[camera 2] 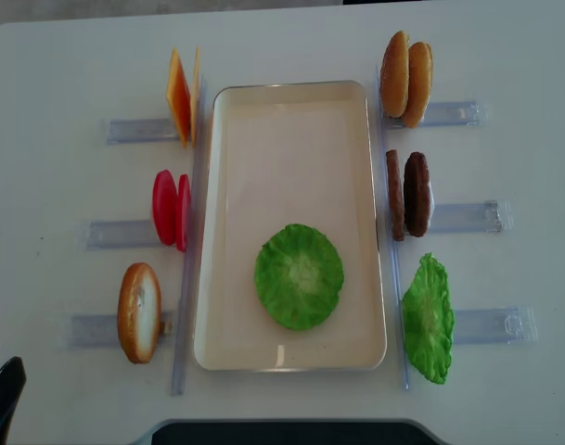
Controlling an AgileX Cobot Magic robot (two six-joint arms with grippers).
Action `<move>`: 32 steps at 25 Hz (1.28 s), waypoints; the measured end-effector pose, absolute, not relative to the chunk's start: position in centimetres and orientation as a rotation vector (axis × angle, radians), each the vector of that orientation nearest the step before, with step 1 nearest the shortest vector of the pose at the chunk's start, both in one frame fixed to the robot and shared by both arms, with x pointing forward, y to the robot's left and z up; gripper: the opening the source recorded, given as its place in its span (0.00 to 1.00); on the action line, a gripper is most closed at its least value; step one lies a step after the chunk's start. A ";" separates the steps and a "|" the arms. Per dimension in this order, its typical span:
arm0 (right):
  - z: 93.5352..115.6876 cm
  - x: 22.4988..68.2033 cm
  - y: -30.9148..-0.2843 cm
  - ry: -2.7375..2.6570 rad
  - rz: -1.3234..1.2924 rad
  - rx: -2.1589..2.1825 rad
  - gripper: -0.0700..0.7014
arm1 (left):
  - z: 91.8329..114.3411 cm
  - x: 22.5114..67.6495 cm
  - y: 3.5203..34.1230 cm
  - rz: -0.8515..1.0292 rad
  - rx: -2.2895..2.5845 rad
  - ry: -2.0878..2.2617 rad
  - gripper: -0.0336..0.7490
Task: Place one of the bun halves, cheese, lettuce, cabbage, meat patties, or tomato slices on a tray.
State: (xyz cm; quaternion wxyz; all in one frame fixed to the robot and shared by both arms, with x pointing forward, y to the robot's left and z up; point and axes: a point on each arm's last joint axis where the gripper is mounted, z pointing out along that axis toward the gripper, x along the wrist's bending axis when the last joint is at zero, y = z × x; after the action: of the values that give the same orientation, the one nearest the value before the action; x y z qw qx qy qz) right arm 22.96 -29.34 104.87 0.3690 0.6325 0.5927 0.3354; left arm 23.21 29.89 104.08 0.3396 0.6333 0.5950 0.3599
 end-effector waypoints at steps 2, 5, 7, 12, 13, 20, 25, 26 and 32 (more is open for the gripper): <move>104.9 23.0 -29.3 1.522 0.861 1.624 0.81 | 104.1 23.2 29.9 0.937 1.649 1.549 0.78; 104.8 23.0 -29.3 1.523 0.861 1.625 0.81 | 104.1 23.2 29.9 0.937 1.649 1.549 0.78; 104.8 23.0 -29.3 1.523 0.861 1.625 0.81 | 104.1 23.2 29.9 0.937 1.649 1.549 0.78; 104.8 23.0 -29.3 1.523 0.861 1.625 0.81 | 104.1 23.2 29.9 0.937 1.649 1.549 0.78; 104.8 23.0 -29.3 1.523 0.861 1.625 0.81 | 104.1 23.2 29.9 0.937 1.649 1.549 0.78; 104.8 23.0 -29.3 1.523 0.861 1.625 0.81 | 104.1 23.2 29.9 0.937 1.649 1.549 0.78; 104.8 23.0 -29.3 1.523 0.861 1.625 0.81 | 104.1 23.2 29.9 0.937 1.649 1.549 0.78; 104.8 23.0 -29.3 1.523 0.861 1.625 0.81 | 104.1 23.2 29.9 0.937 1.649 1.549 0.78; 104.8 23.0 -29.3 1.523 0.861 1.625 0.81 | 104.1 23.2 29.9 0.937 1.649 1.549 0.78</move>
State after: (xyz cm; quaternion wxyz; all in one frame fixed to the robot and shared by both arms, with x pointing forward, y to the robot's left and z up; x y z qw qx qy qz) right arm 22.96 -29.33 104.84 0.3679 0.6329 0.5932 0.3351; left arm 23.21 29.89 104.08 0.3396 0.6333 0.5950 0.3599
